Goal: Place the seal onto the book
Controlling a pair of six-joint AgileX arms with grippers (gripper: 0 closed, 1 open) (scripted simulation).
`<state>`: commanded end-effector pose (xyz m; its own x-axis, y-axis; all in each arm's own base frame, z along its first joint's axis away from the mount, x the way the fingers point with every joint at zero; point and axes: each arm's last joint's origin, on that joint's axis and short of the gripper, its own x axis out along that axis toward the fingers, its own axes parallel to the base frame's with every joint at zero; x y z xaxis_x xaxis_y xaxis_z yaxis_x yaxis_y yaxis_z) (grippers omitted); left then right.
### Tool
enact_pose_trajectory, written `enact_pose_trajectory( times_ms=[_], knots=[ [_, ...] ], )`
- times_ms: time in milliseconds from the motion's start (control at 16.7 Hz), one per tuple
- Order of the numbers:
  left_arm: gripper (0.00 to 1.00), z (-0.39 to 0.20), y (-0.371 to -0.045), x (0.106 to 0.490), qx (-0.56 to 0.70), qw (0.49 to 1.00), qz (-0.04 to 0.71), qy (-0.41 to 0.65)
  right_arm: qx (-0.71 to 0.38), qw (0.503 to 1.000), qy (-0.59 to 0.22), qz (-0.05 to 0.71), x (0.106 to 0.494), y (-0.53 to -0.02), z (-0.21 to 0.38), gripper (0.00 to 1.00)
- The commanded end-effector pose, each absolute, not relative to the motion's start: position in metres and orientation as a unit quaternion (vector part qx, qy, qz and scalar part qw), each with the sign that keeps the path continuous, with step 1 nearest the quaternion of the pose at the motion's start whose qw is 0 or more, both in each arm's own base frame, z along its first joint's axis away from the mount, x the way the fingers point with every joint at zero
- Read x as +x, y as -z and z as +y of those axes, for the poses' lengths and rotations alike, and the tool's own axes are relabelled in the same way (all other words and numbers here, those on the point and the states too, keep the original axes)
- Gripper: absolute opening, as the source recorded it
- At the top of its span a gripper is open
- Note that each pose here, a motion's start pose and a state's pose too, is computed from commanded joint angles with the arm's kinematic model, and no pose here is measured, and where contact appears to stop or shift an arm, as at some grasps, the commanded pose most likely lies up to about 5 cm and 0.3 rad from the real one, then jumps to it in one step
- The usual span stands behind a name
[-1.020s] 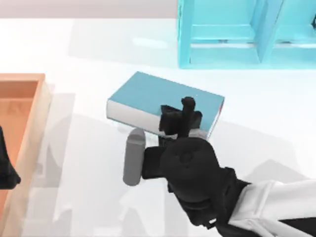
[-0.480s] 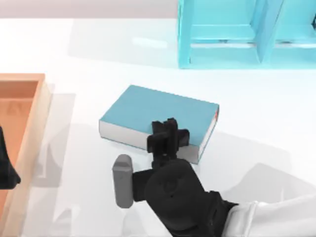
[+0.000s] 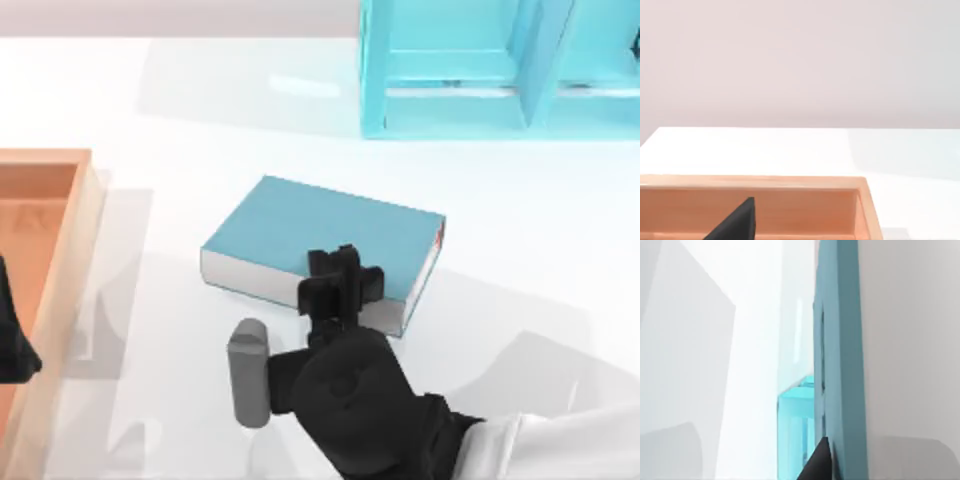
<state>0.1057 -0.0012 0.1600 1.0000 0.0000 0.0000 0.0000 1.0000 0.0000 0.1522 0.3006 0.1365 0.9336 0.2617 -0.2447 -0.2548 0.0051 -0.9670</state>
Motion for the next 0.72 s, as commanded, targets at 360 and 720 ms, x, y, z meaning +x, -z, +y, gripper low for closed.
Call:
enact_pose_trajectory(
  times_ms=[360, 720],
  knots=[
    [1.00, -0.001, -0.160, 0.106, 0.000, 1.000, 0.000, 0.000, -0.682, 0.708, -0.183, 0.000, 0.154, -0.118, 0.301, 0.00],
    [1.00, -0.001, -0.160, 0.106, 0.000, 1.000, 0.000, 0.000, -0.682, 0.708, -0.183, 0.001, 0.154, -0.104, 0.300, 0.00]
  ],
)
